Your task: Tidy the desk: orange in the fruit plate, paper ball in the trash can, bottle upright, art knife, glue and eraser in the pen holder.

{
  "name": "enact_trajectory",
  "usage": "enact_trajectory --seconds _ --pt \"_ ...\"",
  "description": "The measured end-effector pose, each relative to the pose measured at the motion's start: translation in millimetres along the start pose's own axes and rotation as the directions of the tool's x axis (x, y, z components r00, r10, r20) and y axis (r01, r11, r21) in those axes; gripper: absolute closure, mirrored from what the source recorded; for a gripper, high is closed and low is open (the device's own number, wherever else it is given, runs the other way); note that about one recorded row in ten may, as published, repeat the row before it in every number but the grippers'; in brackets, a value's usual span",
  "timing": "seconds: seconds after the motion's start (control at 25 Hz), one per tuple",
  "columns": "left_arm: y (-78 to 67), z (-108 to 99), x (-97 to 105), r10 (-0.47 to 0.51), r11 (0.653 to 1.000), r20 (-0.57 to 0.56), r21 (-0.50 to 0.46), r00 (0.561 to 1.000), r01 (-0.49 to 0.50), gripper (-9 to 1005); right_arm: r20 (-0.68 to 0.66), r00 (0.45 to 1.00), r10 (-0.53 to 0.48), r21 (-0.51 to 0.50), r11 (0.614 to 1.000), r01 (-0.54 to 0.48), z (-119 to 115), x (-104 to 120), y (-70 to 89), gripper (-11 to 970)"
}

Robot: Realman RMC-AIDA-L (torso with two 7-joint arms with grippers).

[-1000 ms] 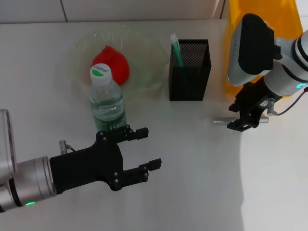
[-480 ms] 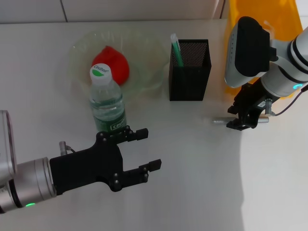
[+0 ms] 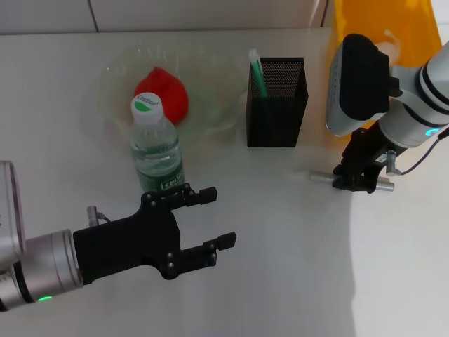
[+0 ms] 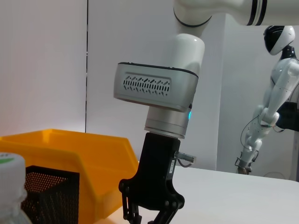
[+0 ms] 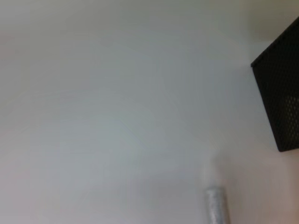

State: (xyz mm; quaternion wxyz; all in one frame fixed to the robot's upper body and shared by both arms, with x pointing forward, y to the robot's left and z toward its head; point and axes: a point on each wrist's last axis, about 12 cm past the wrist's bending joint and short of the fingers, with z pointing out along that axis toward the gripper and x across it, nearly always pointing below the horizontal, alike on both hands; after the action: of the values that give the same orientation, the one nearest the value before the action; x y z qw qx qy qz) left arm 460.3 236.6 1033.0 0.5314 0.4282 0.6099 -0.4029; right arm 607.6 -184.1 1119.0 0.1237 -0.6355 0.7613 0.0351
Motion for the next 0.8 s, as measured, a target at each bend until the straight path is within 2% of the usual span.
enact_trajectory --seconds 0.2,0.32,0.48,0.6,0.68,0.8 --pt "0.1 0.1 -0.1 0.001 1.000 0.000 0.000 1.000 -0.001 297 -0.002 1.000 -0.004 0.000 1.000 0.004 -1.4 -1.8 0.1 704" --pt "0.3 0.2 -0.3 0.002 1.000 0.000 0.001 1.000 -0.002 297 -0.003 1.000 -0.001 -0.004 1.000 0.001 -1.8 -2.1 0.5 824" --pt "0.8 0.4 -0.9 0.005 1.000 0.001 0.002 1.000 -0.005 297 0.018 1.000 0.004 -0.028 1.000 -0.004 -8.9 -6.1 2.6 824" --pt "0.9 0.2 -1.9 0.011 1.000 0.004 0.004 1.000 -0.011 297 0.111 0.993 0.029 -0.048 0.999 -0.024 -35.7 -14.1 5.0 825" --pt "1.1 0.1 -2.3 0.013 1.000 0.005 0.006 1.000 -0.013 297 0.216 0.974 0.072 -0.026 0.997 -0.068 -65.9 -14.8 2.1 825" --pt "1.2 0.3 -2.0 0.014 1.000 0.004 0.007 1.000 -0.015 297 0.402 0.908 0.114 0.054 0.988 -0.147 -110.0 -8.2 -4.9 825"
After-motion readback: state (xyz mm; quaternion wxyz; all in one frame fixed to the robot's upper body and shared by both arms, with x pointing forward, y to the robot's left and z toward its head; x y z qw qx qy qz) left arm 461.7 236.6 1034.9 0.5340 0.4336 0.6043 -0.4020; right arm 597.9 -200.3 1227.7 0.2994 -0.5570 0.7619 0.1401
